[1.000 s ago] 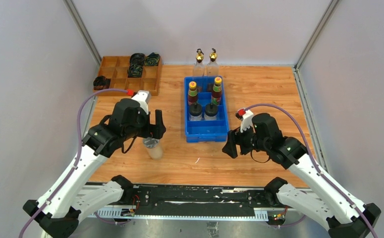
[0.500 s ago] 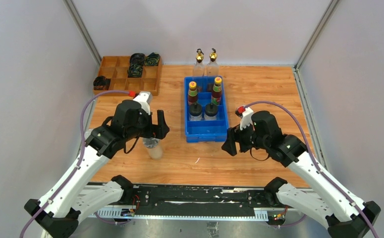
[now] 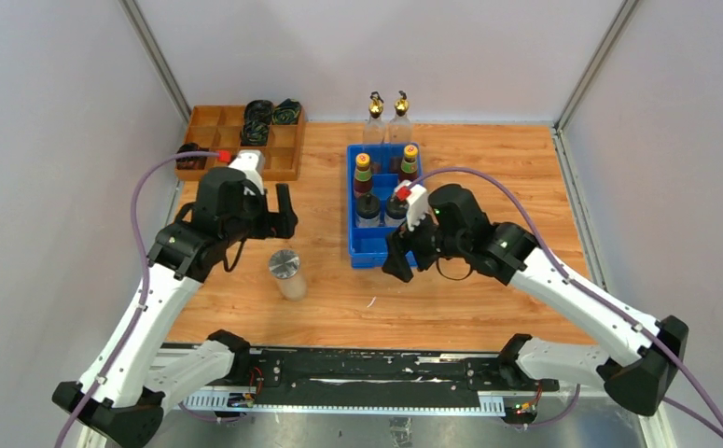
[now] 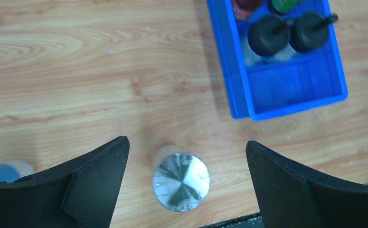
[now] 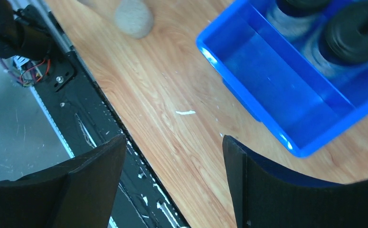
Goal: Organize the condiment bottles
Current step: Pick up the bottle from the center of the board, then place the bottle in the storage box, then move the bottle to the center of the board.
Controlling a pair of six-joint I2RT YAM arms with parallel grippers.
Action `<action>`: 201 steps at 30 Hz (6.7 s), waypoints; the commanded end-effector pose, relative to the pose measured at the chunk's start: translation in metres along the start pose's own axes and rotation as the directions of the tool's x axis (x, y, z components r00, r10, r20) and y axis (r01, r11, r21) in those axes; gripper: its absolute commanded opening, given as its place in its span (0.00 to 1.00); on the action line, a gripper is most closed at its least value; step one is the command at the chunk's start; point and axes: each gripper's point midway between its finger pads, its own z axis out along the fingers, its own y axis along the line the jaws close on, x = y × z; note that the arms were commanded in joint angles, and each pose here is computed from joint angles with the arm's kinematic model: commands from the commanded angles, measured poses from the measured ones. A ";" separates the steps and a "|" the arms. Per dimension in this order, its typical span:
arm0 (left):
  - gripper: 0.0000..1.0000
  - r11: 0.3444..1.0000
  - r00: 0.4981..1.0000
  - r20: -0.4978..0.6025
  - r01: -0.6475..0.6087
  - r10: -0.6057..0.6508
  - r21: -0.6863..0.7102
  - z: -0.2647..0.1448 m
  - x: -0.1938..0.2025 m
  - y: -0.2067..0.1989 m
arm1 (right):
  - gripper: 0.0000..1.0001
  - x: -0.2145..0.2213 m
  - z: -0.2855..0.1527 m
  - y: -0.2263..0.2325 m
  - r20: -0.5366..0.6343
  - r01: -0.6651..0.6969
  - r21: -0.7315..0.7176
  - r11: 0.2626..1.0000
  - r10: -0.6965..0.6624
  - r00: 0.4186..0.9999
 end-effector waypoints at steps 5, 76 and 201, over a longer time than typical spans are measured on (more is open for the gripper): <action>1.00 0.992 0.995 0.019 0.096 -0.095 -0.076 -0.009 -0.023 0.045 | 0.81 -0.034 0.038 0.079 0.064 0.224 -0.209 0.952 -0.215 0.974; 1.00 0.919 0.942 0.119 0.333 -0.314 -0.210 -0.030 0.016 0.101 | 0.47 -0.120 0.146 0.130 0.190 0.486 -0.119 0.866 -0.461 0.867; 1.00 0.364 0.854 0.284 0.456 -0.437 -0.812 -0.036 0.080 0.258 | 1.00 -0.023 -0.028 -0.043 -0.018 -0.065 0.211 0.975 0.070 0.997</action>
